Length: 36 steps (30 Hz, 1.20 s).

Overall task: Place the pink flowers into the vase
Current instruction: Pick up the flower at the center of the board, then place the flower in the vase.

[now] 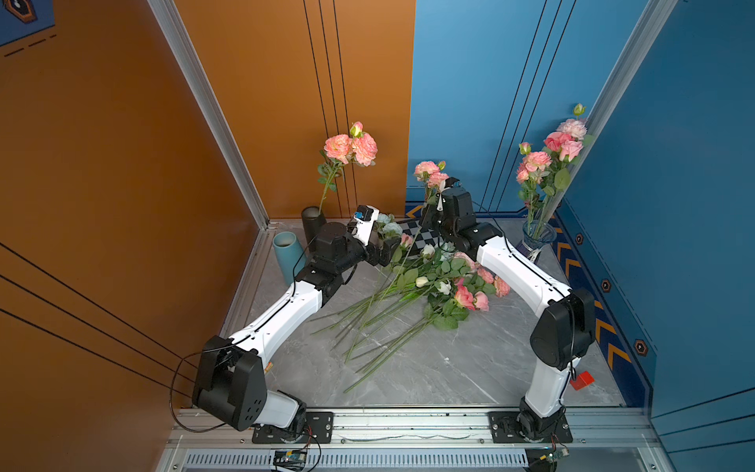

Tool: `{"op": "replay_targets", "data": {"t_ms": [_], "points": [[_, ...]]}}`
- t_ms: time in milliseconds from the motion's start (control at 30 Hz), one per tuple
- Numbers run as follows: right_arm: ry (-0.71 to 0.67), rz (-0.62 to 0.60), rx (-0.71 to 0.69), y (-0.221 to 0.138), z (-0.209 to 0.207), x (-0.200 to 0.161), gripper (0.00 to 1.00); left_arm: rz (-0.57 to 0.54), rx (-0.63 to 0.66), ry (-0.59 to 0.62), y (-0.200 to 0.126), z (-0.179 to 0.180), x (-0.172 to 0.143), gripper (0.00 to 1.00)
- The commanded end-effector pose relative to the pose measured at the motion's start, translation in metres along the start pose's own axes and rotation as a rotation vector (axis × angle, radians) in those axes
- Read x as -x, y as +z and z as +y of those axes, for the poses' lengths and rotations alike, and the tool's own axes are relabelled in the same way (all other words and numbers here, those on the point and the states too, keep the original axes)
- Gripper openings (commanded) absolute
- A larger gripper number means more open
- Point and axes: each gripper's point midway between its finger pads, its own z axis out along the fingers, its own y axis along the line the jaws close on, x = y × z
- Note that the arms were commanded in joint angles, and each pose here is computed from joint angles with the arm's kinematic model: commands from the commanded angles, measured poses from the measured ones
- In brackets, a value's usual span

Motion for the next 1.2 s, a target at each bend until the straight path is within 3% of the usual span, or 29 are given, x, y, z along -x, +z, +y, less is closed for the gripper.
{"op": "replay_targets", "data": {"t_ms": [0,300,567,967,1167], "points": [[-0.050,-0.112,0.039,-0.020,0.020,0.025,0.00,0.003,-0.042,-0.031,0.000,-0.014,-0.004,0.98],[-0.098,-0.269,0.134,-0.061,0.056,0.054,0.00,0.057,-0.095,-0.079,0.013,-0.027,-0.025,0.96],[-0.123,-0.292,0.155,-0.070,0.069,0.056,0.00,0.084,-0.120,-0.095,0.024,-0.033,-0.035,0.88],[-0.152,-0.279,0.192,-0.079,0.077,0.039,0.00,0.009,-0.075,-0.048,0.040,-0.021,0.004,0.88],[-0.154,-0.282,0.213,-0.085,0.080,0.035,0.00,-0.014,-0.081,-0.040,0.059,-0.017,0.019,0.76]]}}
